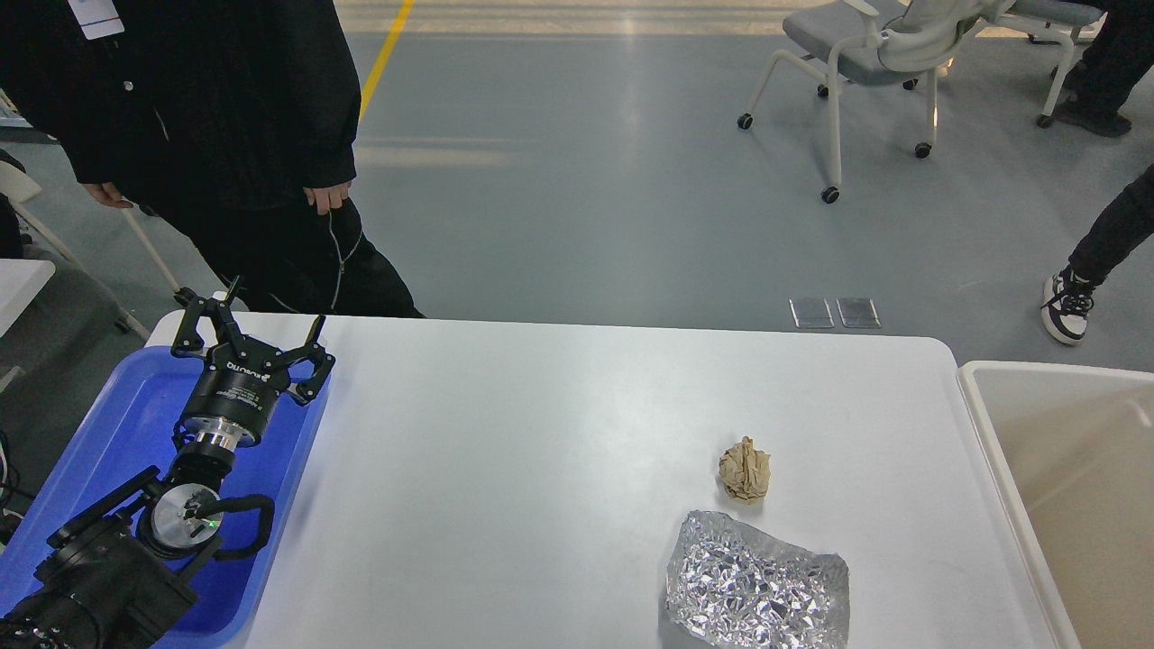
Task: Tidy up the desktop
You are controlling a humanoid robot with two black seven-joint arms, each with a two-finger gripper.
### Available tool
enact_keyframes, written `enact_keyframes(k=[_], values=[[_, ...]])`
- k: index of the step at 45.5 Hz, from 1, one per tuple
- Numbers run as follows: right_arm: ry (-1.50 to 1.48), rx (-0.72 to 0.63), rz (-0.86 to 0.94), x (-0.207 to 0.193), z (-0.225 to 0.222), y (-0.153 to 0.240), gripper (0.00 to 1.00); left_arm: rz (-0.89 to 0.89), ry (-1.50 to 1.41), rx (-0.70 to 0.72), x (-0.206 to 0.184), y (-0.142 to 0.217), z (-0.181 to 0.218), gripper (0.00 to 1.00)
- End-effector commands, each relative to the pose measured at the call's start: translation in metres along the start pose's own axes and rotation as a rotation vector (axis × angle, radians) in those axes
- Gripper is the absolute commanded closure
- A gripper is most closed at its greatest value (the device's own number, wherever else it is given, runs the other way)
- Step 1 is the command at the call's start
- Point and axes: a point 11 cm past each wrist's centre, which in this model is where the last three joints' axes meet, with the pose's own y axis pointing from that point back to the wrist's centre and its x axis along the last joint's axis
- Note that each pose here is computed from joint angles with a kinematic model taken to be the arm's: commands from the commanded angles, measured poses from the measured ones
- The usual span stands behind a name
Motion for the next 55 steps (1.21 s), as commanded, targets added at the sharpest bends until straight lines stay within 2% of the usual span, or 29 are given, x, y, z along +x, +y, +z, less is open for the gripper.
enact_keyframes(k=[1, 18, 26, 33, 44, 55], values=[[-0.118, -0.001, 0.033, 0.009, -0.003, -0.001, 0.0, -0.001, 0.0, 0.0, 0.0, 0.0, 0.0, 0.0], [-0.485, 0.049, 0.048, 0.03, -0.023, -0.005, 0.0, 0.001, 0.0, 0.0, 0.0, 0.0, 0.0, 0.0], [-0.732, 0.153, -0.034, 0.039, -0.057, -0.006, 0.0, -0.001, 0.0, 0.0, 0.0, 0.0, 0.0, 0.0], [-0.791, 0.242, -0.125, 0.036, -0.088, -0.001, 0.0, 0.001, 0.0, 0.0, 0.0, 0.0, 0.0, 0.0], [-0.965, 0.39, -0.316, 0.014, -0.135, 0.016, 0.0, 0.0, -0.001, 0.001, 0.0, 0.0, 0.0, 0.0], [-1.093, 0.481, -0.523, -0.049, -0.172, 0.048, 0.0, -0.001, 0.0, 0.0, 0.0, 0.0, 0.0, 0.0]])
